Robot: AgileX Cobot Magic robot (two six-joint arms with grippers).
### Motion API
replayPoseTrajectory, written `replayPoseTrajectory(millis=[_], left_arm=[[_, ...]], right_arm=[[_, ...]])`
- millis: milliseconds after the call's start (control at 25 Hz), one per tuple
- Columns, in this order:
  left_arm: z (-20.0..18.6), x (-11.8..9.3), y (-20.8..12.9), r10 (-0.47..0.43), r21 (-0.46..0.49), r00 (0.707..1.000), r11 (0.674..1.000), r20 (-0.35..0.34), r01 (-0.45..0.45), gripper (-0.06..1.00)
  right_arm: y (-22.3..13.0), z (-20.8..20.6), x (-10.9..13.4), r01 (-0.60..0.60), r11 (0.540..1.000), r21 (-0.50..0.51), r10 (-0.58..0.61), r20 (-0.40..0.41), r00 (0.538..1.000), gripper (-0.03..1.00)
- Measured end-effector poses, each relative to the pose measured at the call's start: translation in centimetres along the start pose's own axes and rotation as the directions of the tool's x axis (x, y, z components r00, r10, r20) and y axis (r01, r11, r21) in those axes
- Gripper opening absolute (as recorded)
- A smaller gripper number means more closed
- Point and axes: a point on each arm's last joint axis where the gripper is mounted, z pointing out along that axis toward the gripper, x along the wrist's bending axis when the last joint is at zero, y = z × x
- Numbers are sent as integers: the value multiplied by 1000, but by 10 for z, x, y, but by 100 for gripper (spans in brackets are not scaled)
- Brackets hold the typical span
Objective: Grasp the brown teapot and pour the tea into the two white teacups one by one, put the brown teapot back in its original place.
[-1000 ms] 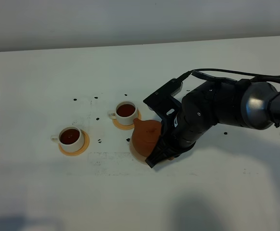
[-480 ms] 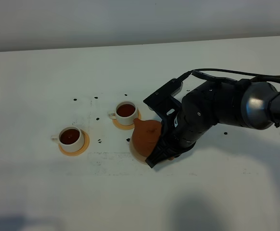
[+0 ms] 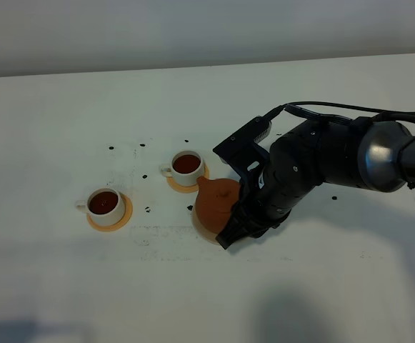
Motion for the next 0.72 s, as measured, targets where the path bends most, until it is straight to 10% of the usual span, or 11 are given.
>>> replayPoseTrajectory(millis=[720], left_arm=[[0,0,0,0,0,1000,1000,0,0,30]], right_arm=[[-53,-76,-35,-151,977,-149,158,32,987,42]])
